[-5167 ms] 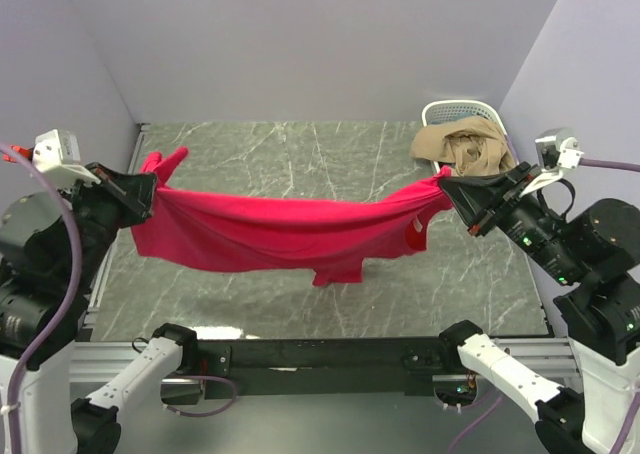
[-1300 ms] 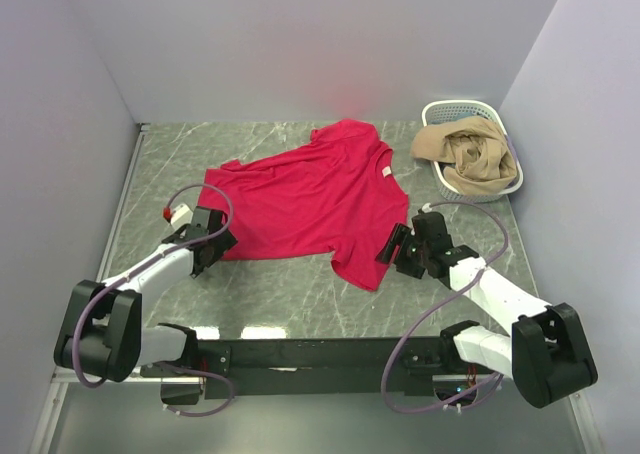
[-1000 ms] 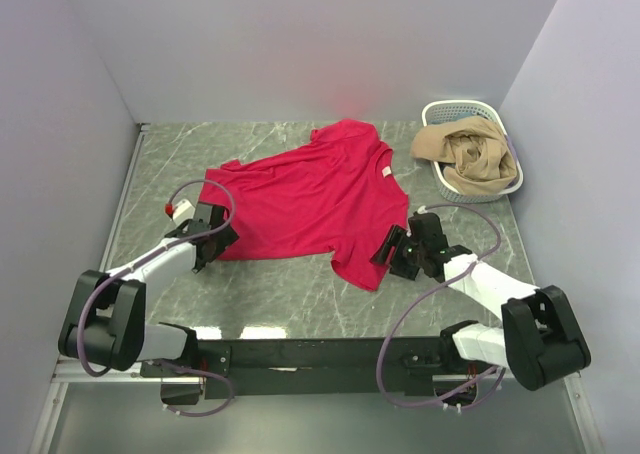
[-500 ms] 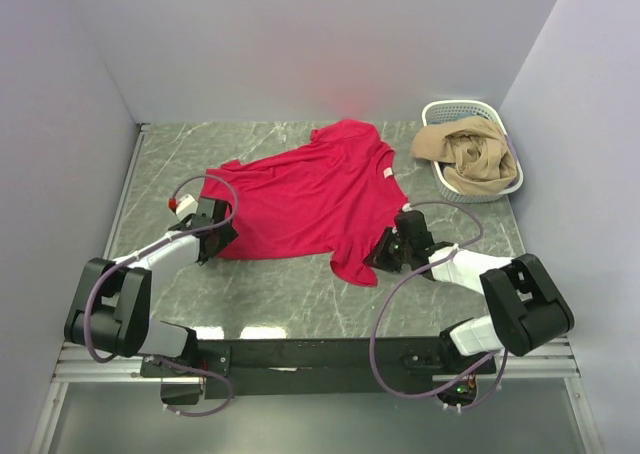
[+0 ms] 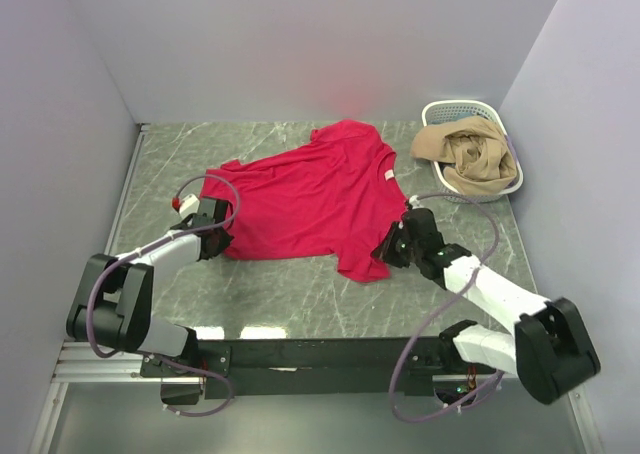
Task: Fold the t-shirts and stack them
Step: Flatten the tshirt out
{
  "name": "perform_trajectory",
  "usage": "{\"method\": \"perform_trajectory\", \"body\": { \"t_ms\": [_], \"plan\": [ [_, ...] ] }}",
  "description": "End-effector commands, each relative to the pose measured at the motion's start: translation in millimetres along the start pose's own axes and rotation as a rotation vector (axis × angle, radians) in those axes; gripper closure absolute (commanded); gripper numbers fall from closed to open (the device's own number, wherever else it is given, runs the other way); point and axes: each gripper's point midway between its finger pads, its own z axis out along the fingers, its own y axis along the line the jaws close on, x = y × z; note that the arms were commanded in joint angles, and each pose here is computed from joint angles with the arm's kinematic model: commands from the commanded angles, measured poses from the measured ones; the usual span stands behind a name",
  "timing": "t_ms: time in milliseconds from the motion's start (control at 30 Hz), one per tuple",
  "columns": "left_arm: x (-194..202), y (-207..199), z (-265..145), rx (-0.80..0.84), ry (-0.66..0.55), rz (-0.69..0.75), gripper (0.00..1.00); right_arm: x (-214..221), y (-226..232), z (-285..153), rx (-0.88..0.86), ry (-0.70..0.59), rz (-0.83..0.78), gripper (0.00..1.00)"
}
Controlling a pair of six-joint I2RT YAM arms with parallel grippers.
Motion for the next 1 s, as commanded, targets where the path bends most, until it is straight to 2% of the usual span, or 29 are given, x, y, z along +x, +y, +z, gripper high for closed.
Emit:
{"method": "perform_trajectory", "body": {
  "t_ms": [0, 167, 433, 667, 767, 867, 967],
  "plan": [
    [-5.2, -0.6, -16.6, 0.027, -0.004, 0.031, 0.99, -32.4, 26.4, -28.6, -0.051, -0.111, -0.069, 1.0],
    [-33.2, -7.1, -54.1, 0.082, -0.076, 0.02, 0.99, -44.2, 42.9, -52.7, -0.09, -0.137, -0.107, 1.0],
    [-57.3, -7.9, -110.5, 0.155, -0.12, 0.014, 0.99, -53.8, 62.8, -101.7, -0.134, -0.184, -0.173, 1.0],
    [-52.6, 2.6, -128.7, 0.144, -0.082, 0.044, 0.99, -57.0, 72.8, -147.6, -0.15, -0.203, -0.248, 1.0],
    [-52.2, 7.7, -139.2, 0.157, -0.086, 0.033, 0.95, -49.7, 70.0, -159.3, -0.138, -0.168, -0.274, 1.0],
    [-52.1, 9.4, -141.2, 0.176, -0.104, 0.02, 0.92, -35.3, 63.0, -152.0, -0.121, -0.086, -0.297, 1.0],
    [-47.1, 7.1, -136.9, 0.17, -0.072, 0.041, 0.93, -26.6, 52.3, -138.1, -0.07, -0.026, -0.303, 1.0]
  ]
}}
